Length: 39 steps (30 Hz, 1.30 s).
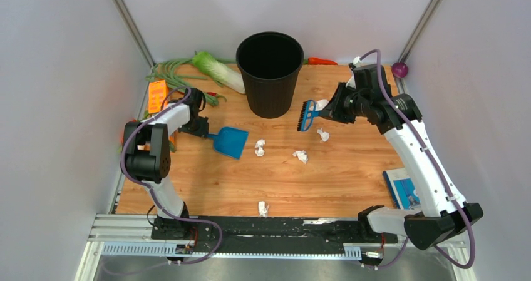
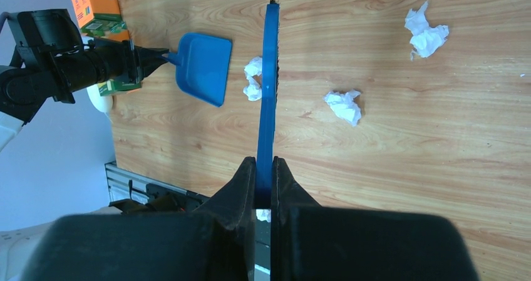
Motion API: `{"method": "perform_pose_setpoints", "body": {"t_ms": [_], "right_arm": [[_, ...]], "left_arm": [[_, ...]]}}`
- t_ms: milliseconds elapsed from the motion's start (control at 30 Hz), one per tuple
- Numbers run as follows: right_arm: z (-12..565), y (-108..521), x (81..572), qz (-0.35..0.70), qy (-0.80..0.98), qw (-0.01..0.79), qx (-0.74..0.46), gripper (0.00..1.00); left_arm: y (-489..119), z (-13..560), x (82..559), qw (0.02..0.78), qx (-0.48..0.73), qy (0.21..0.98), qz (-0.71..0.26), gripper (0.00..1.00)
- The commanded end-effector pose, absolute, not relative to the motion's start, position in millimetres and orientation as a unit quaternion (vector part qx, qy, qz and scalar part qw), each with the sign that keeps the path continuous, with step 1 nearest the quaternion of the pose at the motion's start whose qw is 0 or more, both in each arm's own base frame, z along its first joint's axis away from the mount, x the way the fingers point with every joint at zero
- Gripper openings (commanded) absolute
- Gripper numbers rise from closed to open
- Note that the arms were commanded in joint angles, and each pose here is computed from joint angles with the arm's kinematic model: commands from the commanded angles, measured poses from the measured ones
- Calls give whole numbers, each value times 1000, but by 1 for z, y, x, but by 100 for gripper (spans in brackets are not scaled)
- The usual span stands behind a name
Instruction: Sweep away the paper scraps from the table
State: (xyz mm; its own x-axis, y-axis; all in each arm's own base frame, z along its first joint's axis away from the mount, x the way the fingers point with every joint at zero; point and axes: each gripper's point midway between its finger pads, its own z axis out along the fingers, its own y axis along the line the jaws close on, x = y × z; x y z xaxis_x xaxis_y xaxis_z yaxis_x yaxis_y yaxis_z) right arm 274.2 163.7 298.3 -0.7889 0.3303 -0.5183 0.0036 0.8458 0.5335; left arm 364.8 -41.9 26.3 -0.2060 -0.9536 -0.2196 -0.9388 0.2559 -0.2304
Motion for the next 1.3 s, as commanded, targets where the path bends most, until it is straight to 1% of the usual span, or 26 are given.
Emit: {"method": "perform_pose_setpoints", "body": {"t_ms": [0, 67, 200, 367, 433, 500, 600, 667, 800, 833, 1000, 1067, 1133, 1267], "right_arm": [[298, 154, 276, 245, 911, 315, 105, 0], [287, 152, 275, 238, 916, 301, 120, 0], [275, 151, 275, 230, 921, 286, 133, 0], [254, 138, 286, 173, 935, 281, 132, 0], [241, 127, 290, 132, 942, 277, 138, 0], [232, 119, 288, 100, 949, 263, 145, 0], [226, 113, 283, 75, 955, 243, 151, 0], [223, 111, 282, 65, 955, 244, 153, 0], [216, 112, 283, 72, 955, 247, 150, 0], [215, 114, 284, 76, 954, 250, 149, 0], [203, 120, 282, 89, 957, 238, 142, 0], [202, 122, 282, 94, 958, 236, 134, 0], [202, 124, 281, 98, 959, 236, 124, 0], [196, 120, 275, 87, 963, 231, 107, 0]], "left_arm": [[-41, 36, 367, 164, -605, 779, -13, 5], [-40, 40, 366, 166, -604, 779, -11, 0], [-34, 54, 367, 179, -603, 778, 12, 0], [-29, 66, 370, 180, -596, 782, 36, 0], [-27, 69, 373, 185, -582, 791, 46, 0], [-20, 73, 365, 176, -578, 793, 83, 0], [-11, 71, 360, 187, -573, 789, 116, 0], [-13, 68, 365, 202, -572, 787, 112, 0], [-22, 57, 372, 229, -569, 784, 95, 0], [-27, 59, 377, 245, -561, 785, 88, 0], [-36, 62, 376, 297, -513, 795, 132, 0], [-36, 72, 374, 318, -511, 784, 150, 0], [-40, 78, 375, 333, -518, 775, 144, 0], [-44, 82, 369, 327, -550, 757, 128, 0]]}}
